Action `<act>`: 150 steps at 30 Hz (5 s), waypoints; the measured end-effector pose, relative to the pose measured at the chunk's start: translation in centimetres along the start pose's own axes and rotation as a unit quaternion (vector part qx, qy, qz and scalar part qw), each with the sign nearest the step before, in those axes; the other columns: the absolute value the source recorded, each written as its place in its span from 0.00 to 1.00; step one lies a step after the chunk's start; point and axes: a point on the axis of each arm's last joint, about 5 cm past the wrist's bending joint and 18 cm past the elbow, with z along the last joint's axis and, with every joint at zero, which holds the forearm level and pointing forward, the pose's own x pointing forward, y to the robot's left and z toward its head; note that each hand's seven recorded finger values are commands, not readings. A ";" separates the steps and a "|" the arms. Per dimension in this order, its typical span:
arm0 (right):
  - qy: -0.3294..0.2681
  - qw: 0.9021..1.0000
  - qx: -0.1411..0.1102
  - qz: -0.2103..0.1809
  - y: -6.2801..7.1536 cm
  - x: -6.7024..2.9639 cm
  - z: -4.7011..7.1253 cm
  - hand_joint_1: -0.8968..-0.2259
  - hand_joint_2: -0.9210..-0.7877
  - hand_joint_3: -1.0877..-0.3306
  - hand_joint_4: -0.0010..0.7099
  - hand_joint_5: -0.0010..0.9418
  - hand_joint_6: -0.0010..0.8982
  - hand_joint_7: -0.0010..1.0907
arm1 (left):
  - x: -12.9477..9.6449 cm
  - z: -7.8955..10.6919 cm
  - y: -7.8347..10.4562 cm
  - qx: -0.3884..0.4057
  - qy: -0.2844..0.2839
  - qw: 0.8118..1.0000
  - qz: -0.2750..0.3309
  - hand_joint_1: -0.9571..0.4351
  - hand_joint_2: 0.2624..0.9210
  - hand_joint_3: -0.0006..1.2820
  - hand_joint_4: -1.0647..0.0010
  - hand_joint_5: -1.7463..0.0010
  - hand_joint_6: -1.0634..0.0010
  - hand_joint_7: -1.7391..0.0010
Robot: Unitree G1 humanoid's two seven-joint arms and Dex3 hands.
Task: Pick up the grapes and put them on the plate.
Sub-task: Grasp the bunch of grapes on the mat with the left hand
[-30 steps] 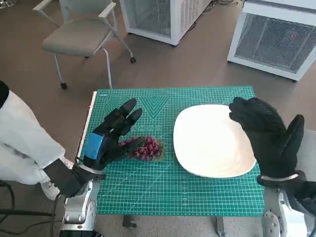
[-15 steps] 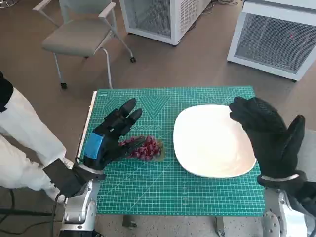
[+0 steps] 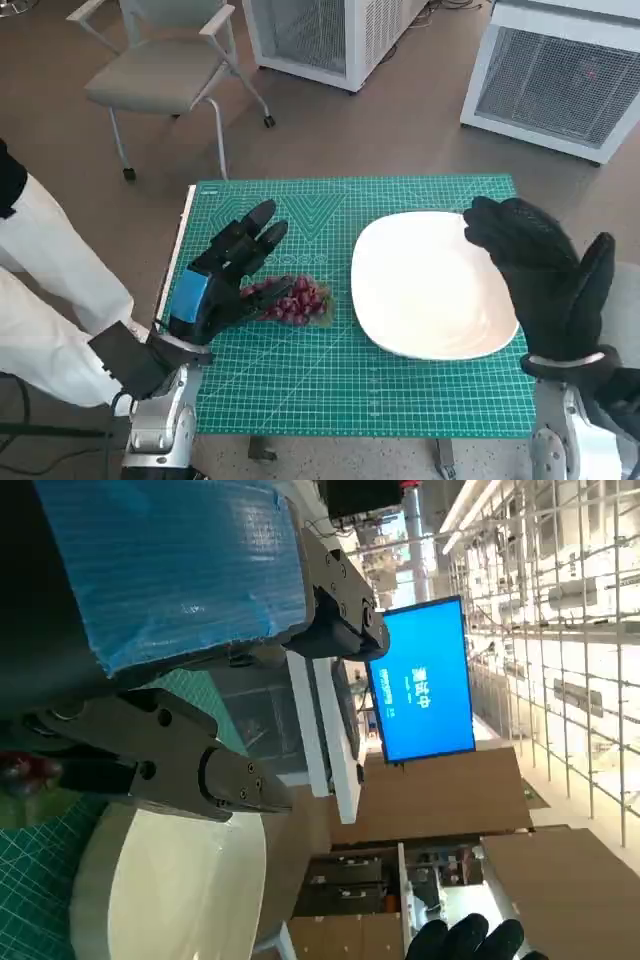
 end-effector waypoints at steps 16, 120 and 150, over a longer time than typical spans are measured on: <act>-0.002 1.000 -0.001 0.000 0.0 -0.04 0.1 0.77 0.00 0.62 0.59 0.78 0.22 0.91 | 0.2 6.6 0.8 0.373 0.160 0.907 -0.110 0.69 0.81 0.00 0.95 1.00 0.71 1.00; 0.009 1.000 -0.005 -0.006 -0.2 -0.76 0.2 0.77 0.00 0.60 0.58 0.79 0.21 0.92 | 7.5 -4.3 -3.9 0.577 0.334 0.732 -0.139 0.69 0.99 0.21 0.63 0.09 0.51 0.33; 0.011 1.000 -0.004 -0.007 -0.1 -0.74 0.1 0.77 0.00 0.60 0.57 0.80 0.20 0.92 | 7.1 -1.3 -3.9 0.557 0.291 0.766 -0.134 0.69 0.73 0.44 0.63 0.02 0.46 0.35</act>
